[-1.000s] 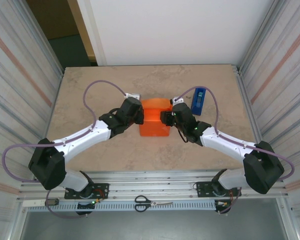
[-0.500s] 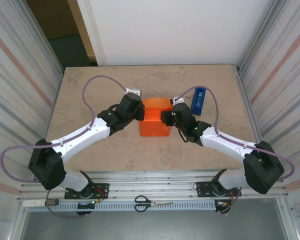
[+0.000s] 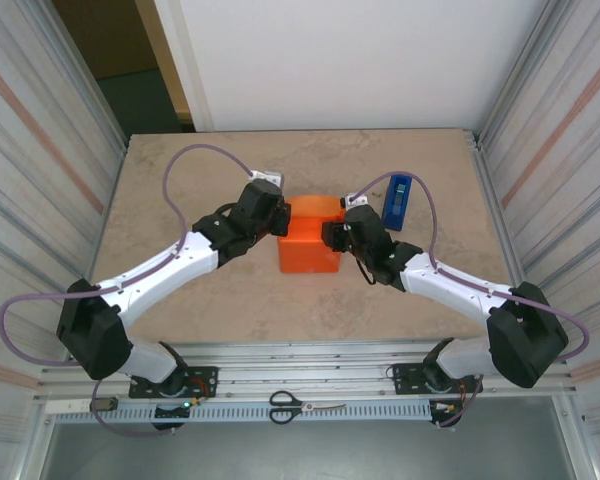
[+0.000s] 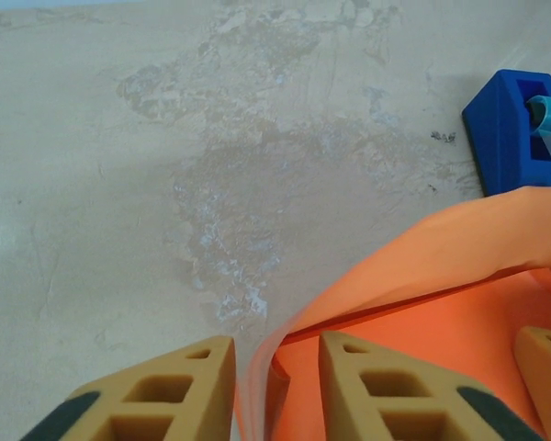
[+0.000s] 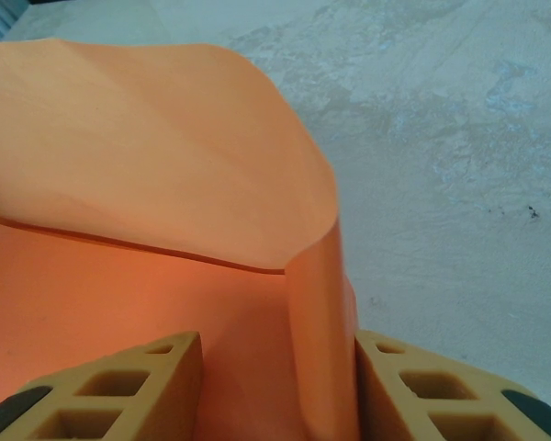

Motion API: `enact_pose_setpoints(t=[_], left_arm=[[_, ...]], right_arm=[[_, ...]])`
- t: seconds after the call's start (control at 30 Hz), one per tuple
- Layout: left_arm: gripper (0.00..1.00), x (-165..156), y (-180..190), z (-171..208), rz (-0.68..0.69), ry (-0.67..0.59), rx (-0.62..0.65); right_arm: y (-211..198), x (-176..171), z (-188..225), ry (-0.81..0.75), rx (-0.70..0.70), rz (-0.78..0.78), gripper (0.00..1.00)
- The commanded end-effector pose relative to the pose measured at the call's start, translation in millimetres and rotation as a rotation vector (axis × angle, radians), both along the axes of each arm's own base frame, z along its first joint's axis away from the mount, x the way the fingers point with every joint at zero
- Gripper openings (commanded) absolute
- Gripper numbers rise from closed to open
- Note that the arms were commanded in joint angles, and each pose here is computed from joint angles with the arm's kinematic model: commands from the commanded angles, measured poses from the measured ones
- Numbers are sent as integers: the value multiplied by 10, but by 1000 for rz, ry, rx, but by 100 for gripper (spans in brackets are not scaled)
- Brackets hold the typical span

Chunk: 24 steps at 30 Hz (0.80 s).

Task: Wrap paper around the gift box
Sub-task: Fold the wrapping paper for the sixth time on the gift box.

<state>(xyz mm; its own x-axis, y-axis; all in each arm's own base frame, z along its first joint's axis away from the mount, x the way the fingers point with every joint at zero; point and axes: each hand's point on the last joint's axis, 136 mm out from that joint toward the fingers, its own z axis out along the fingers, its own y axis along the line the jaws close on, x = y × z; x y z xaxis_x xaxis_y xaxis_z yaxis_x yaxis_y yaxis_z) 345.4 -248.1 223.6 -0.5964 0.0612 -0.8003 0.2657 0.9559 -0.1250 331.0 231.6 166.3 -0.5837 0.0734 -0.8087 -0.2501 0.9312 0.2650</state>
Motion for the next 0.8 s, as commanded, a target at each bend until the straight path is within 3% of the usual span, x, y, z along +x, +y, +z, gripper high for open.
enact_pose_setpoints(t=[0.0, 0.07, 0.23, 0.43, 0.57, 0.77], left_arm=[[38, -9, 49, 235, 7, -32, -24], [53, -34, 43, 230, -6, -23, -27], [74, -122, -75, 16, -96, 86, -54], [86, -170, -86, -320, -107, 170, -35], [86, -142, -93, -477, -106, 213, -31], [71, -154, -44, -735, -97, 267, -6]], right_arm=[[-108, -102, -254, 86, -90, -12, 45], [-104, -101, -252, 86, -87, -12, 45], [-65, -81, -191, 74, -71, -3, 46], [3, -46, -106, 66, -63, 16, 47], [34, -43, -59, 63, -46, 25, 48], [86, -13, 233, 19, -9, 52, 53]])
